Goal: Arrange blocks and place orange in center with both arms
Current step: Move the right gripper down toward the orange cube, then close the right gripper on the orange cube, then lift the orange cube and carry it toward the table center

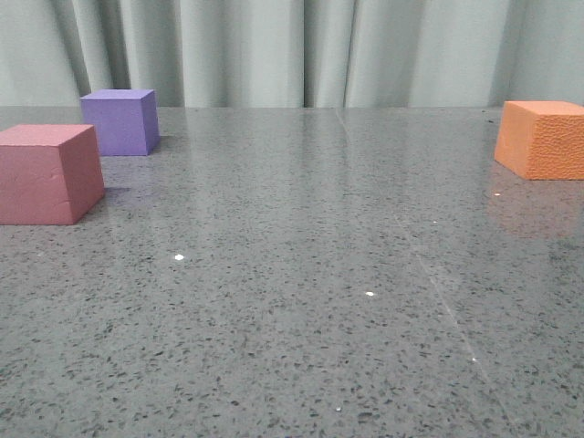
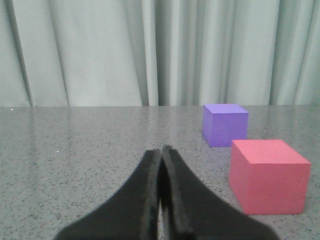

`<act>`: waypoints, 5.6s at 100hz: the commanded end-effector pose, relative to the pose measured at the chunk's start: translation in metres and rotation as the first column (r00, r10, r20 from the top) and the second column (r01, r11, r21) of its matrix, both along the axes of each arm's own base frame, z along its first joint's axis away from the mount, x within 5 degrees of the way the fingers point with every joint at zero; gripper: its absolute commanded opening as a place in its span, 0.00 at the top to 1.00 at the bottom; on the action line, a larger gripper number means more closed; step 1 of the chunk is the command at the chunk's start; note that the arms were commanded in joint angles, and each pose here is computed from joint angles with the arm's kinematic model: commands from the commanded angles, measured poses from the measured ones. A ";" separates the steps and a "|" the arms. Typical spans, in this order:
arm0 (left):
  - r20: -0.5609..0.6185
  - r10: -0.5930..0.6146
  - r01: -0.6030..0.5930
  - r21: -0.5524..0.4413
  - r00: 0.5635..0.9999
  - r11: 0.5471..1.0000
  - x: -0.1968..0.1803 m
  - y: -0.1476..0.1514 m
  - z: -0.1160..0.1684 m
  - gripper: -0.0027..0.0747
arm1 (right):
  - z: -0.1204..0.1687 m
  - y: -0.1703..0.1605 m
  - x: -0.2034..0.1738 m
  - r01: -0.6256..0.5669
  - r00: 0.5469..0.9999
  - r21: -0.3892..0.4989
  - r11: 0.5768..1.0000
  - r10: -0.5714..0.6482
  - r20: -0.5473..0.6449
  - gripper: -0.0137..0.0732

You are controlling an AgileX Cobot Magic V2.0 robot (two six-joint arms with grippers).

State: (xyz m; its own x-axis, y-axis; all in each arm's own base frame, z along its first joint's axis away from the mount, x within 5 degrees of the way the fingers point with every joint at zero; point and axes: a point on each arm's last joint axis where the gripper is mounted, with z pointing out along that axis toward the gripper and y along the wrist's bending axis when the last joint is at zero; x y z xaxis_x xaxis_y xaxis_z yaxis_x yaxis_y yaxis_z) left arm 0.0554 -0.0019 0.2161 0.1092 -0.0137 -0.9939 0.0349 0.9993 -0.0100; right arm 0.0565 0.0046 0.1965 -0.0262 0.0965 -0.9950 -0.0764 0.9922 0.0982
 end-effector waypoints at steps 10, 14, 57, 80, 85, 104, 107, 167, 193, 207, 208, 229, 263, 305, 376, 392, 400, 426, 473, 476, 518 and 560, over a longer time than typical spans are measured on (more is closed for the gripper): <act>0.056 -0.006 0.007 -0.009 0.998 1.000 -0.001 -0.001 -0.009 0.99 | 0.013 -0.001 -0.003 0.011 0.993 0.001 1.000 -0.012 0.119 0.92; 0.056 -0.006 0.007 -0.009 0.998 1.000 -0.001 -0.001 -0.009 0.99 | 0.013 -0.001 -0.003 0.011 0.993 0.001 1.000 -0.012 0.119 0.92; 0.056 -0.006 0.007 -0.009 0.998 1.000 -0.001 -0.001 -0.009 0.99 | 0.013 -0.001 -0.003 0.011 0.993 0.001 1.000 -0.012 0.119 0.92; 0.056 -0.006 0.007 -0.009 0.998 1.000 -0.001 -0.001 -0.009 0.99 | 0.021 -0.001 -0.004 0.015 0.981 0.008 1.000 -0.017 0.195 0.92; 0.056 -0.006 0.007 -0.009 0.998 1.000 -0.001 -0.001 -0.009 0.99 | 0.026 -0.002 -0.005 0.017 0.971 0.012 1.000 -0.019 0.236 0.92; 0.056 -0.006 0.007 -0.009 0.998 1.000 -0.001 -0.001 -0.009 0.99 | 0.069 -0.001 -0.010 0.009 0.979 0.008 1.000 -0.010 0.206 0.92; 0.056 -0.006 0.007 -0.009 0.998 1.000 -0.001 -0.001 -0.009 0.99 | 0.081 -0.001 -0.011 0.006 0.983 0.005 1.000 -0.007 0.185 0.92; 0.056 -0.006 0.007 -0.009 0.998 1.000 -0.001 -0.001 -0.009 0.99 | 0.184 0.010 0.124 -0.024 0.929 -0.033 0.999 0.010 -0.370 0.92; 0.056 -0.006 0.007 -0.009 0.998 1.000 -0.001 -0.001 -0.009 0.99 | 0.147 0.013 0.172 -0.030 0.848 -0.040 0.999 0.004 -0.530 0.92; 0.056 -0.006 0.007 -0.009 0.998 1.000 -0.001 -0.001 -0.009 0.99 | 0.137 0.014 0.179 -0.033 0.817 -0.042 0.999 0.003 -0.576 0.91; 0.056 -0.006 0.007 -0.009 0.998 1.000 -0.001 -0.001 -0.009 0.99 | 0.137 0.014 0.179 -0.034 0.817 -0.042 0.999 0.003 -0.577 0.90; 0.056 -0.006 0.007 -0.009 0.998 1.000 -0.001 -0.001 -0.009 0.99 | 0.139 0.014 0.179 -0.033 0.821 -0.041 0.999 0.004 -0.570 0.61; 0.056 -0.006 0.007 -0.009 0.998 1.000 -0.001 -0.001 -0.009 0.99 | 0.144 0.014 0.183 -0.027 0.857 -0.039 0.999 0.003 -0.515 0.10; 0.056 -0.006 0.007 -0.009 0.998 1.000 -0.001 -0.001 -0.009 0.99 | 0.183 0.017 0.231 -0.036 0.863 -0.046 0.998 0.008 -0.505 0.10; 0.056 -0.006 0.007 -0.009 0.998 1.000 -0.001 -0.001 -0.009 0.99 | 0.104 0.020 0.301 -0.049 0.695 -0.062 0.997 -0.010 -0.719 0.11; 0.056 -0.006 0.007 -0.009 0.998 1.000 -0.001 -0.001 -0.009 0.99 | 0.093 0.020 0.306 -0.051 0.674 -0.062 0.997 -0.012 -0.739 0.19; 0.056 -0.006 0.007 -0.009 0.998 1.000 -0.001 -0.001 -0.009 0.99 | 0.093 0.020 0.306 -0.051 0.674 -0.062 0.997 -0.012 -0.739 0.30; 0.056 -0.006 0.007 -0.009 0.998 1.000 -0.001 -0.001 -0.009 0.99 | 0.101 0.026 0.302 -0.060 0.677 -0.044 0.997 0.009 -0.736 0.53; 0.056 -0.006 0.007 -0.009 0.998 1.000 -0.001 -0.001 -0.009 0.99 | 0.167 0.130 0.287 -0.225 0.756 0.120 0.967 0.251 -0.605 0.53; 0.056 -0.006 0.007 -0.009 0.998 1.000 -0.001 -0.001 -0.009 0.99 | 0.167 0.139 0.288 -0.238 0.752 0.131 0.962 0.268 -0.602 0.53; 0.056 -0.006 0.007 -0.009 0.998 1.000 -0.001 -0.001 -0.009 0.99 | 0.141 0.232 0.313 -0.239 0.690 0.146 0.960 0.274 -0.670 0.54; 0.056 -0.006 0.007 -0.009 0.998 1.000 -0.001 -0.001 -0.009 0.99 | 0.104 0.266 0.310 -0.145 0.633 0.009 0.989 0.100 -0.767 0.54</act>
State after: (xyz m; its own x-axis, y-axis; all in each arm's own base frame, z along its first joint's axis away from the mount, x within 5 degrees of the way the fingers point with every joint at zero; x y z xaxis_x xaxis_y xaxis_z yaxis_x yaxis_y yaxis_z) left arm 0.0554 -0.0019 0.2161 0.1092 -0.0137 -0.9939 0.0349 0.9993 -0.0100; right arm 0.3676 0.2772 0.2708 -0.8292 -0.0373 -0.5578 -0.1234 0.9854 0.1175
